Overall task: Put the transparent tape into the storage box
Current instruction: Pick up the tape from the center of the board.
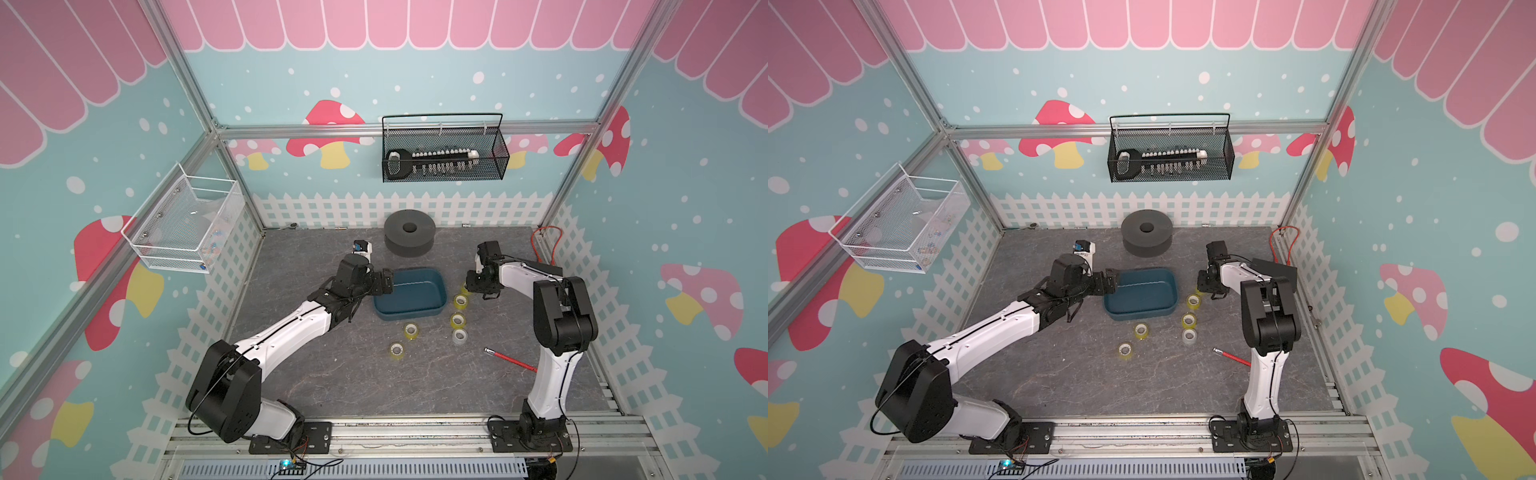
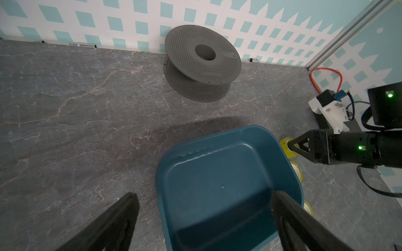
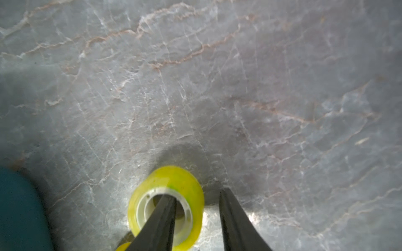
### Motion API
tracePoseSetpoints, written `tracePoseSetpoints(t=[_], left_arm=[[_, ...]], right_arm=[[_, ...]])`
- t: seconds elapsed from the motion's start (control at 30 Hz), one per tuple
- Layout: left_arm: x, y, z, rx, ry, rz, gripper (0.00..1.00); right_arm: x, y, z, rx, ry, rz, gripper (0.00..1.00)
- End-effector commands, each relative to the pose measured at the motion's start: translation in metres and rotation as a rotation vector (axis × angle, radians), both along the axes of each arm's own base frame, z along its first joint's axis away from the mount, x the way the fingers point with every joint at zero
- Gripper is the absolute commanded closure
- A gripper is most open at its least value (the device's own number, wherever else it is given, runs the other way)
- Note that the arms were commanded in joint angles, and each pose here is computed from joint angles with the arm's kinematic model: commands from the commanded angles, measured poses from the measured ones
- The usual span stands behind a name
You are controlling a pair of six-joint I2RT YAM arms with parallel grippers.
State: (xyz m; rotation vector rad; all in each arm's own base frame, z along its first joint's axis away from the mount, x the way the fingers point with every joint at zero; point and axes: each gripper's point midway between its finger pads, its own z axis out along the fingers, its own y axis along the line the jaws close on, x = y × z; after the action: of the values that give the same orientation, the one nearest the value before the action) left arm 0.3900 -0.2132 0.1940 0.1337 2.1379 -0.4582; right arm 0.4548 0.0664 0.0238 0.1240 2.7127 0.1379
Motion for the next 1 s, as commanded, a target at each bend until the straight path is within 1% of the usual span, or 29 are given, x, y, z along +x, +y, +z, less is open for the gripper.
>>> tracePoseSetpoints(t=[0.0, 0.13, 0.23, 0.3, 0.37, 0.47, 0.53, 0.6, 0.7, 0.8, 0.83, 0.87, 0.97], left_arm=[[-0.010, -0.008, -0.009, 0.040, -0.009, -0.090, 0.01], [-0.018, -0.012, -0.012, 0.105, -0.046, -0.151, 0.01], [-0.020, -0.009, -0.011, 0.134, -0.066, -0.154, 0.01], [-0.021, -0.007, -0.009, 0.137, -0.079, -0.152, 0.01], [-0.021, -0.007, -0.008, 0.133, -0.085, -0.152, 0.01], [-0.025, -0.013, -0.009, 0.140, -0.092, -0.187, 0.01], [-0.029, -0.019, -0.011, 0.161, -0.103, -0.226, 0.01], [-0.033, -0.024, -0.014, 0.179, -0.109, -0.259, 0.01], [-0.034, -0.023, -0.014, 0.189, -0.120, -0.266, 0.01], [-0.036, -0.023, -0.016, 0.193, -0.139, -0.276, 0.01], [-0.036, -0.021, -0.017, 0.195, -0.136, -0.269, 0.01], [-0.036, -0.020, -0.017, 0.195, -0.130, -0.262, 0.01], [-0.038, -0.020, -0.018, 0.188, -0.112, -0.263, 0.01]], right_arm=[[0.000, -0.001, -0.013, 0.013, 0.017, -0.010, 0.68], [0.000, 0.000, -0.015, 0.021, 0.019, -0.009, 0.77], [0.000, 0.001, -0.015, 0.022, 0.019, -0.005, 0.84], [-0.001, 0.001, -0.015, 0.023, 0.020, -0.005, 0.95], [-0.001, 0.000, -0.013, 0.023, 0.017, -0.006, 1.00], [0.002, 0.000, -0.005, 0.018, 0.004, -0.003, 1.00], [0.006, -0.001, 0.007, 0.004, -0.016, -0.002, 1.00], [0.013, 0.000, 0.028, -0.016, -0.053, 0.007, 1.00], [0.022, 0.012, 0.067, -0.031, -0.124, 0.043, 1.00], [0.028, 0.034, 0.096, -0.050, -0.168, 0.110, 1.00], [0.028, 0.044, 0.119, -0.048, -0.209, 0.135, 1.00], [0.028, 0.055, 0.131, -0.054, -0.226, 0.166, 1.00], [0.025, 0.090, 0.153, -0.056, -0.249, 0.260, 1.00]])
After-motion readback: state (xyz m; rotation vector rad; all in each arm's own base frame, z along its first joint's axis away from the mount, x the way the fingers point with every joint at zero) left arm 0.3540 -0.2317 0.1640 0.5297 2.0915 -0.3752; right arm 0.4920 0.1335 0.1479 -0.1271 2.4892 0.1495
